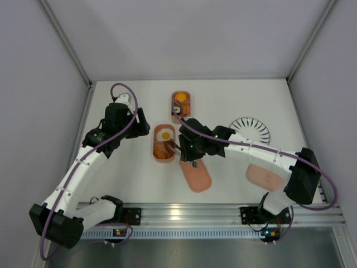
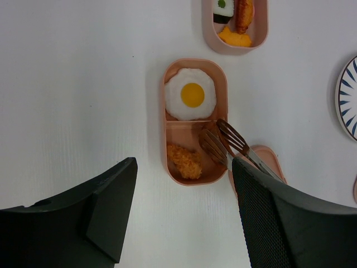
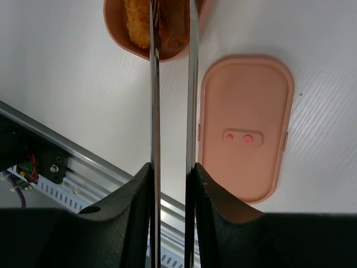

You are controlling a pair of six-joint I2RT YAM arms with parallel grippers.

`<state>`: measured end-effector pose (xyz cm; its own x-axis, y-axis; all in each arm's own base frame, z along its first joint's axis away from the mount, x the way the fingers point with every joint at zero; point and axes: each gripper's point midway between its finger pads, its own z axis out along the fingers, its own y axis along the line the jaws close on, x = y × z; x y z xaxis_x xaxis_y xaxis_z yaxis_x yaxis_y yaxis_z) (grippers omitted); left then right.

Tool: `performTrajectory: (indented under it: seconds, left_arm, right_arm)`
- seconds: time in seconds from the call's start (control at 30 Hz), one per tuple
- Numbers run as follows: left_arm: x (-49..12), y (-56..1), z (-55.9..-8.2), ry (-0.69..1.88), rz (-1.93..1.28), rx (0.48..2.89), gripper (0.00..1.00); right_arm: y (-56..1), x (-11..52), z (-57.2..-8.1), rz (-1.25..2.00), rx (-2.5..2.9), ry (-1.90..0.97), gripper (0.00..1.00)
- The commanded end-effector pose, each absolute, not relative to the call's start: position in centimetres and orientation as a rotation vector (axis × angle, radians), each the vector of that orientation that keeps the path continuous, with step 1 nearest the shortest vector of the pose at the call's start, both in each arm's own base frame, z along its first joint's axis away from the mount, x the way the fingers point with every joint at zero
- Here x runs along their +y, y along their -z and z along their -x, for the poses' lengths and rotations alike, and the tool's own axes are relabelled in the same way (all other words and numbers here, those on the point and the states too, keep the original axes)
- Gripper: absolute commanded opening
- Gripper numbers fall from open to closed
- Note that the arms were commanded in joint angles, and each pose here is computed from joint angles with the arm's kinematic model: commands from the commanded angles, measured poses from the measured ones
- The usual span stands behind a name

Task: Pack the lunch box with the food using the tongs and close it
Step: Place the fake food in the packing box.

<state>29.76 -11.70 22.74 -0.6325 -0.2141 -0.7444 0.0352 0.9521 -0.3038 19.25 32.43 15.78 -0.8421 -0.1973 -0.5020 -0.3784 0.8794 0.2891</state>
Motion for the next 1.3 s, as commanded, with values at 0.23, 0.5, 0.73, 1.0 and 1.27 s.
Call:
performTrajectory:
  seconds: [0.23,0.5,0.73,1.0,1.27]
  left_arm:
    - [-11.6,-24.4,-30.0,0.378,0.119,2.177,0.74]
    - [-11.6,-24.3,-30.0,0.378,0.116,2.179,0.74]
    - [-11.6,-24.3,-30.0,0.381,0.115,2.177,0.74]
    - [-11.7,-24.3,-30.0,0.386,0.114,2.18,0.74]
    - [-11.7,-24.4,-30.0,0.383,0.116,2.178,0.74]
  right_arm:
    - [-18.4,35.9,-20.2,0.387,2.485,-0.652,0.13]
    - [-18.3,36.5,-20.0,0.39,2.485,-0.658,0.21]
    - [-18.0,36.0,-20.0,0.38,2.491,-0.637,0.27]
    - [-18.4,35.7,-20.1,0.375,2.482,-0.623,0.31]
    - [-18.5,35.7,-20.2,0.383,2.479,-0.618,0.33]
